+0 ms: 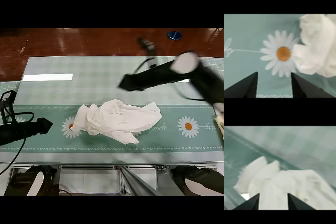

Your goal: Fold the shirts.

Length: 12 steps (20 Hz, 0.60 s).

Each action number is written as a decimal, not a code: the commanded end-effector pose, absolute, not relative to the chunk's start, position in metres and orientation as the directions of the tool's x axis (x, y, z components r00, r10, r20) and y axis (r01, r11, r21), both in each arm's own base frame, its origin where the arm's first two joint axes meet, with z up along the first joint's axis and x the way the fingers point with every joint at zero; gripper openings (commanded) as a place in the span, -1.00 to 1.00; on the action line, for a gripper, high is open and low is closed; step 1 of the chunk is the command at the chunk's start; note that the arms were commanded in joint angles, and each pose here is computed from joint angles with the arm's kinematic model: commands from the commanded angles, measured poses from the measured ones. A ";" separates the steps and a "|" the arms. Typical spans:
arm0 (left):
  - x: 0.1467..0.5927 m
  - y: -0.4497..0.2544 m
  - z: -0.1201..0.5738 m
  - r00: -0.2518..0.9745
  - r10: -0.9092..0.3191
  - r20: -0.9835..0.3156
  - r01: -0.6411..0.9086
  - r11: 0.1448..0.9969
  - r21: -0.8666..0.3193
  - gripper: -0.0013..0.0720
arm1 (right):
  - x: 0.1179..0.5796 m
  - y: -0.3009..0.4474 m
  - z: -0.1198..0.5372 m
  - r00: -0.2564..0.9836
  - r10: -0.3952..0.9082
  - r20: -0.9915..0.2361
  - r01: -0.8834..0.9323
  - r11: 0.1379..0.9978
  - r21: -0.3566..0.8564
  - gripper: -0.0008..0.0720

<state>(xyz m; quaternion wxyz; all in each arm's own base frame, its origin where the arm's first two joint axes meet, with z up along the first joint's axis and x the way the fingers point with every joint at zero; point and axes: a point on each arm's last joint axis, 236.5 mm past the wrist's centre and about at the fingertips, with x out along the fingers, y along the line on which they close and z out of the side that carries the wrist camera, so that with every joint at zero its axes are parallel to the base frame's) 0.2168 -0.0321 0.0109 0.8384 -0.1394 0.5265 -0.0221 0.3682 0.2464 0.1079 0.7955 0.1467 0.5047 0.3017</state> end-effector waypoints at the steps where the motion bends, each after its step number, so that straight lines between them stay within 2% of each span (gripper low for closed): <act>1: 0.208 -0.039 -0.019 0.338 -0.249 -0.908 -0.210 0.920 -0.331 0.41 | 0.358 0.058 0.127 0.497 0.263 -0.827 -0.026 0.957 0.289 0.14; 3: 0.212 -0.087 -0.035 0.283 -0.463 -0.840 -0.157 0.841 -0.517 0.41 | 0.320 -0.003 0.104 0.497 0.172 -0.851 0.153 0.948 0.281 0.14; 6: 0.242 -0.124 -0.029 0.286 -0.639 -0.714 0.020 0.749 -0.663 0.41 | 0.264 -0.021 0.042 0.446 0.191 -0.874 0.303 0.887 0.348 0.14; 8: 0.254 -0.138 -0.029 0.260 -0.709 -0.656 0.049 0.688 -0.724 0.41 | 0.240 0.011 0.005 0.412 0.313 -0.856 0.325 0.827 0.459 0.14; 10: 0.254 -0.142 -0.046 0.191 -0.725 -0.662 0.045 0.680 -0.732 0.41 | 0.215 0.047 -0.023 0.335 0.449 -0.828 0.330 0.767 0.550 0.14; 12: 0.250 -0.150 -0.060 0.109 -0.745 -0.658 0.032 0.664 -0.747 0.41 | 0.195 0.071 -0.043 0.273 0.532 -0.802 0.343 0.725 0.597 0.14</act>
